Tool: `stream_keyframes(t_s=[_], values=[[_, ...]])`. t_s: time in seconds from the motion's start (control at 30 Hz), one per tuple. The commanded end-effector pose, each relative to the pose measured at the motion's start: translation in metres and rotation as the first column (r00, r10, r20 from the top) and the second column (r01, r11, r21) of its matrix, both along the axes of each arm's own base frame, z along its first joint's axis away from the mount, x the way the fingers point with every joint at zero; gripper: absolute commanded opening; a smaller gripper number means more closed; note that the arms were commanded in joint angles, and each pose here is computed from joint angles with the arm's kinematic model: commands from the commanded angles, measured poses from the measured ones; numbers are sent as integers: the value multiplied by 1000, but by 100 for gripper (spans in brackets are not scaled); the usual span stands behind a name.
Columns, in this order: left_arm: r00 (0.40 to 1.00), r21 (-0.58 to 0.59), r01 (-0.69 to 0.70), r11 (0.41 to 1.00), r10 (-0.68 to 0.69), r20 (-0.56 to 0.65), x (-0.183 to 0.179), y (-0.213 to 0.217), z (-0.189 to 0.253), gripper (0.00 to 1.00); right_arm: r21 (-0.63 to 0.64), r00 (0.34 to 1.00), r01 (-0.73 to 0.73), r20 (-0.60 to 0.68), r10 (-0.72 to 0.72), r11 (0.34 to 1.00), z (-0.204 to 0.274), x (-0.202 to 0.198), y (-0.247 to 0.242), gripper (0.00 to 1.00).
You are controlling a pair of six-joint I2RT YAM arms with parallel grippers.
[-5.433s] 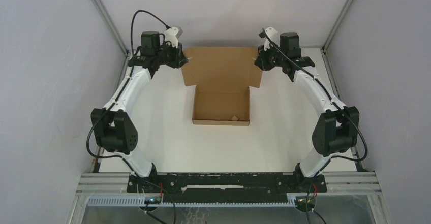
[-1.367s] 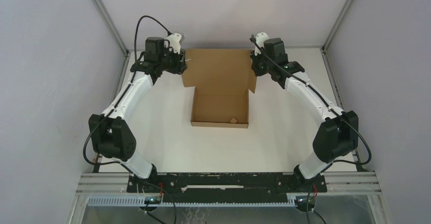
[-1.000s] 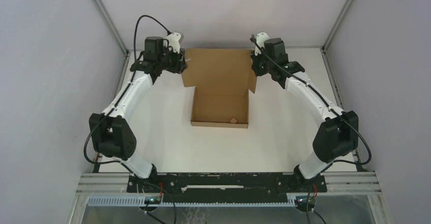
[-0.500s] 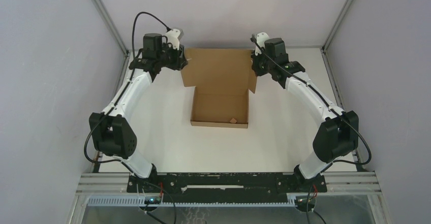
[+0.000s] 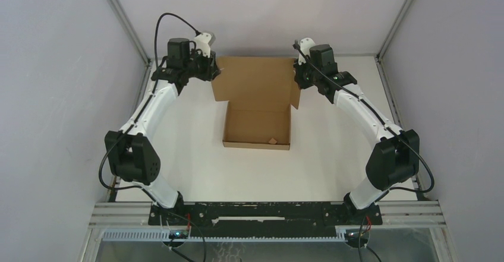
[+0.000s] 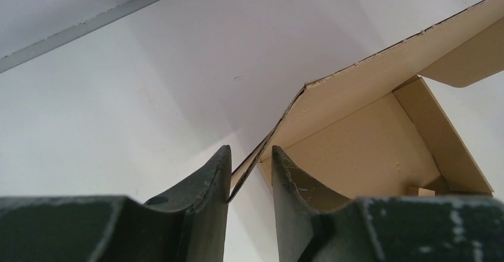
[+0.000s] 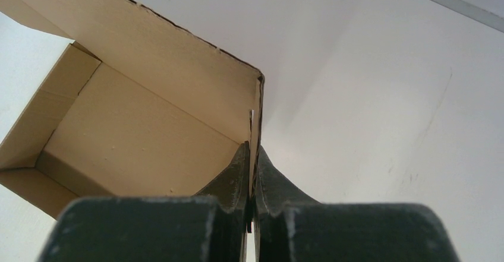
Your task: Fold the paper box
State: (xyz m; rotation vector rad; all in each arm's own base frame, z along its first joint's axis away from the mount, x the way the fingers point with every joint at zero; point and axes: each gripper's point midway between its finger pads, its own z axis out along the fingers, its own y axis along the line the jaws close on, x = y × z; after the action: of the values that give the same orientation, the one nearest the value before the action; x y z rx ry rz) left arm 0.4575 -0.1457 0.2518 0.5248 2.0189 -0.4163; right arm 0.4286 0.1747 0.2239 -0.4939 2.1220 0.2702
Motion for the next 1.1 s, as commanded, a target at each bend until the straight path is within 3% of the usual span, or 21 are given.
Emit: stream_keyframes(t_s=[0.0,0.37,0.73,1.07], values=[[998,-16,14,1000,-13,63,9,-2,21,36,6,998,-8,61,8,1000,23,1,-2,6],[999,3,15,1000,-15,48,10,-1,13,34,4,998,-9,57,8,1000,21,3,-2,6],[1000,3,20,1000,-20,23,7,-1,6,21,7,998,-8,58,8,1000,21,4,-2,6],[1000,8,-1,1000,1,8,0,1,7,20,9,998,13,55,-13,1000,25,4,-1,5]])
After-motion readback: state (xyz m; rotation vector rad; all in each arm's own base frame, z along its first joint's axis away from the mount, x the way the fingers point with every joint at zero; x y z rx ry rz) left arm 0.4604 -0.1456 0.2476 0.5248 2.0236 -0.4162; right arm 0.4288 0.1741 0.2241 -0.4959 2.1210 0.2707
